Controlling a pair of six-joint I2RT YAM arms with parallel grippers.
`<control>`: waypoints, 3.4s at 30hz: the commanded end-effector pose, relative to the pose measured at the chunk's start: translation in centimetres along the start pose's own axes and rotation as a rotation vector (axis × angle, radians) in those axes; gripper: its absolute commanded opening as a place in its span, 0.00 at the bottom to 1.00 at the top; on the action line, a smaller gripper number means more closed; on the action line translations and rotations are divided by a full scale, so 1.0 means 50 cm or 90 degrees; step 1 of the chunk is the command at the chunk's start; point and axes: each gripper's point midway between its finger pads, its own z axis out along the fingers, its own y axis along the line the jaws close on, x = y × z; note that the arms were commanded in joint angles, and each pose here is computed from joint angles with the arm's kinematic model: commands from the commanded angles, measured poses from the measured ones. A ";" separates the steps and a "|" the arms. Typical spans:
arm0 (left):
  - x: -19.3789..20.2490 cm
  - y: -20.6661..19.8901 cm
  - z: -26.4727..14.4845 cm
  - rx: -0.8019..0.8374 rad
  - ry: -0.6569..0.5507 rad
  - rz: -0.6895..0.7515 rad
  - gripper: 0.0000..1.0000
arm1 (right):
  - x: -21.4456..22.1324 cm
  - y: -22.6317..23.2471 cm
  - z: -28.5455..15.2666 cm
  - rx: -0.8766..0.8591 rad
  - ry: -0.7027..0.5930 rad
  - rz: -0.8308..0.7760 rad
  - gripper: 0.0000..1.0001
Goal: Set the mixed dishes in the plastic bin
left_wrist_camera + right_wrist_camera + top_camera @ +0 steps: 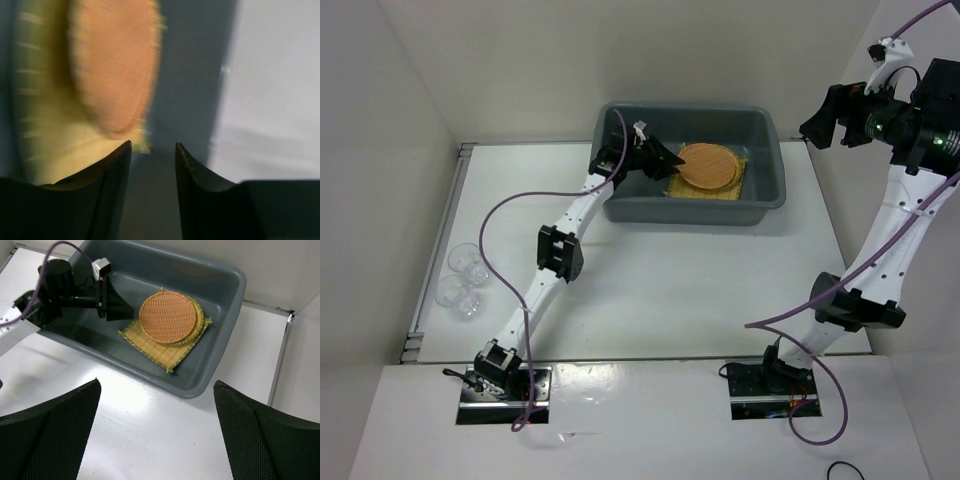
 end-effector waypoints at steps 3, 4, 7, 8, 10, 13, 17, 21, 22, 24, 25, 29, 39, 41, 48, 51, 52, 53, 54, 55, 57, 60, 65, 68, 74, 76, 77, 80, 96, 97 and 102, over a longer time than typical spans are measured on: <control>-0.166 -0.269 -0.271 -0.131 -0.241 0.296 0.51 | 0.008 0.036 -0.043 0.009 -0.007 0.008 0.98; -0.181 -0.301 -0.314 -0.152 -0.278 0.325 0.55 | 0.004 0.043 -0.056 0.019 -0.014 0.009 0.98; -0.224 -0.407 -0.506 -0.281 -0.448 0.422 0.76 | 0.019 0.061 -0.066 0.012 -0.010 0.028 0.98; -0.246 -0.389 -0.589 -0.400 -0.531 0.417 0.99 | 0.025 0.068 -0.067 0.004 -0.008 0.031 0.98; -0.256 -0.389 -0.733 -0.503 -0.600 0.392 1.00 | 0.039 0.075 -0.059 -0.013 0.000 0.048 0.98; -0.275 -0.265 -0.903 -0.601 -0.535 0.274 1.00 | 0.048 0.082 -0.051 -0.026 0.005 0.058 0.98; -0.194 -0.158 -1.016 -0.787 -0.495 0.169 1.00 | 0.057 0.065 -0.025 -0.036 0.018 0.078 0.98; -0.135 -0.072 -1.056 -0.865 -0.477 0.133 1.00 | 0.054 0.061 0.001 -0.069 0.020 0.110 0.98; -0.110 0.005 -1.058 -0.884 -0.438 0.088 1.00 | 0.048 0.066 -0.002 -0.074 0.014 0.106 0.98; -0.079 0.040 -1.103 -0.835 -0.445 0.033 1.00 | 0.056 0.055 0.014 -0.077 0.026 0.123 0.98; -0.048 0.084 -1.118 -0.841 -0.434 0.020 1.00 | 0.057 0.054 0.014 -0.077 0.025 0.116 0.98; 0.003 0.169 -1.158 -0.874 -0.424 -0.029 1.00 | 0.092 0.048 0.043 -0.076 0.067 0.098 0.98; 0.014 0.275 -1.149 -0.905 -0.371 -0.074 1.00 | 0.092 0.063 0.040 -0.075 0.069 0.088 0.98; 0.017 0.299 -1.140 -0.905 -0.358 -0.081 1.00 | 0.097 0.062 0.043 -0.076 0.073 0.091 0.98; 0.033 0.367 -1.119 -0.890 -0.302 -0.101 1.00 | 0.097 0.070 0.028 -0.069 0.070 0.087 0.98; 0.041 0.390 -1.106 -0.881 -0.280 -0.107 1.00 | 0.098 0.073 0.021 -0.062 0.067 0.082 0.98; 0.036 0.390 -1.105 -0.879 -0.284 -0.104 0.99 | 0.094 0.077 0.015 -0.061 0.062 0.078 0.98; 0.038 0.396 -1.105 -0.882 -0.276 -0.102 0.95 | 0.101 0.076 0.018 -0.063 0.068 0.083 0.98; 0.038 0.396 -1.105 -0.882 -0.276 -0.102 0.92 | 0.103 0.079 0.015 -0.063 0.068 0.083 0.98; 0.033 0.394 -1.101 -0.873 -0.279 -0.099 0.84 | 0.099 0.083 0.009 -0.062 0.064 0.079 0.98; 0.033 0.395 -1.101 -0.875 -0.275 -0.094 0.44 | 0.109 0.085 0.014 -0.069 0.071 0.087 0.98; 0.007 0.362 -1.094 -0.846 -0.310 -0.101 0.00 | 0.105 0.089 0.007 -0.068 0.066 0.083 0.98; -0.088 0.206 -1.061 -0.674 -0.449 -0.054 0.00 | 0.102 0.100 -0.003 -0.073 0.059 0.079 0.98; -0.146 -0.036 -1.028 -0.395 -0.557 0.085 0.00 | 0.103 0.104 -0.007 -0.073 0.058 0.078 0.98; -0.162 -0.287 -0.882 -0.021 -0.493 0.211 0.00 | 0.122 0.123 -0.026 -0.074 0.062 0.076 0.98; -0.145 -0.327 -0.822 0.003 -0.461 0.238 0.00 | 0.133 0.125 -0.026 -0.075 0.066 0.079 0.98; -0.148 -0.326 -0.797 -0.002 -0.450 0.247 0.00 | 0.134 0.133 -0.034 -0.074 0.062 0.076 0.98; -0.134 -0.350 -0.696 -0.035 -0.381 0.324 0.00 | 0.134 0.142 -0.045 -0.071 0.051 0.072 0.98; -0.121 -0.041 -0.338 -0.552 -0.230 0.387 0.00 | 0.116 0.134 -0.056 -0.043 0.039 0.061 0.98; -0.125 -0.058 -0.339 -0.537 -0.244 0.393 0.00 | 0.120 0.127 -0.051 -0.038 0.044 0.065 0.98; -0.138 0.001 -0.311 -0.542 -0.227 0.383 0.00 | 0.126 0.126 -0.048 -0.039 0.050 0.069 0.98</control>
